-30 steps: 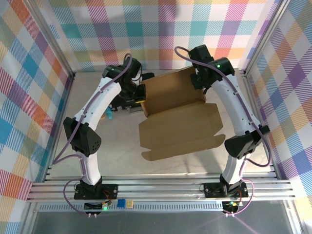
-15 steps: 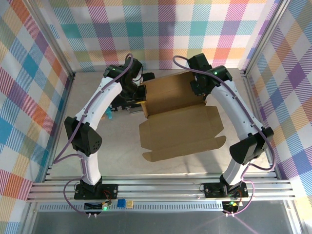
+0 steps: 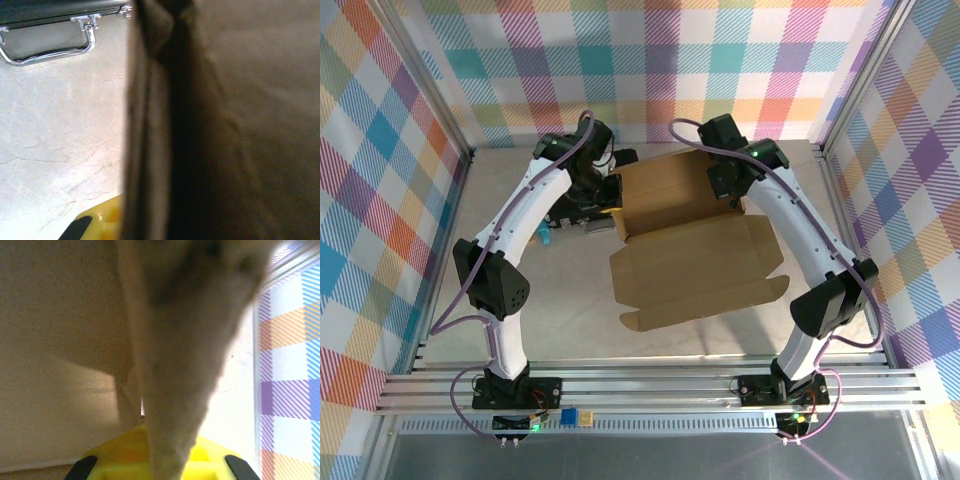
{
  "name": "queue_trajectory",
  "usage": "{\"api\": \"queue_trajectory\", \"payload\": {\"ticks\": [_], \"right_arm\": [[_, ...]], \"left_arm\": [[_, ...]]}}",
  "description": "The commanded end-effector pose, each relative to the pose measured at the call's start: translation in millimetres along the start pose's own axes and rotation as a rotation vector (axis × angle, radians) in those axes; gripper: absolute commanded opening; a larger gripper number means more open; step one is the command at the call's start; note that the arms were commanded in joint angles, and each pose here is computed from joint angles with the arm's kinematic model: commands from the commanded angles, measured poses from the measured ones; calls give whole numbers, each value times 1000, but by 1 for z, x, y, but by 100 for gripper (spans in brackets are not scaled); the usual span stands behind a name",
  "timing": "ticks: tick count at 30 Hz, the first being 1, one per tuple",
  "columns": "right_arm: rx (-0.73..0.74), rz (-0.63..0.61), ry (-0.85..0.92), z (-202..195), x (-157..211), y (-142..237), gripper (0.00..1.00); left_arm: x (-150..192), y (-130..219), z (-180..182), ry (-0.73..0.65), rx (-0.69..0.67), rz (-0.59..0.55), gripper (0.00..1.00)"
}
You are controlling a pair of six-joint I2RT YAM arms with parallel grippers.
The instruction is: Fold the paper box
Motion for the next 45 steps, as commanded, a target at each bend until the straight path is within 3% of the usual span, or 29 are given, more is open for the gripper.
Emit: {"api": "queue_trajectory", "payload": {"ticks": [1, 7, 9, 13, 16, 19, 25, 28, 33, 45], "right_arm": [[252, -24, 12, -39, 2, 6, 0], [347, -28, 42, -38, 4, 7, 0], [257, -23, 40, -26, 5, 4, 0], [-76, 24, -19, 6, 6, 6, 0], [-332, 42, -59, 23, 2, 22, 23], [-452, 32, -94, 24, -4, 40, 41], [-628, -2, -199, 9, -13, 74, 58], [-690, -28, -244, -1, -17, 85, 63], [-701, -33, -272, -16, -10, 71, 60], [-661, -17, -149, -6, -2, 24, 39]], "left_arm": [[-3, 9, 6, 29, -14, -8, 0], [-5, 10, 4, 30, -6, -9, 0], [-5, 9, 3, 30, -1, -7, 0], [-4, 8, 2, 32, 9, 0, 0], [-5, 6, 3, 40, 20, 6, 0], [-6, 6, 4, 46, 24, 7, 0], [-6, 2, 6, 47, 24, 19, 0], [-7, 0, 6, 47, 27, 24, 0], [-8, 0, 4, 45, 34, 27, 0], [-4, 0, 4, 30, 39, 49, 0]]}}
Point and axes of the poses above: each hand's point on the last joint's axis, 136 mm out from that joint toward the fingers, its own y axis back along the fingers, its own z axis along the line the jaws close on, x = y × z, the point moved 1 cm from there along y, back along the fingers, and after that the axes turned 6 degrees about -y, right-handed, at the moved point
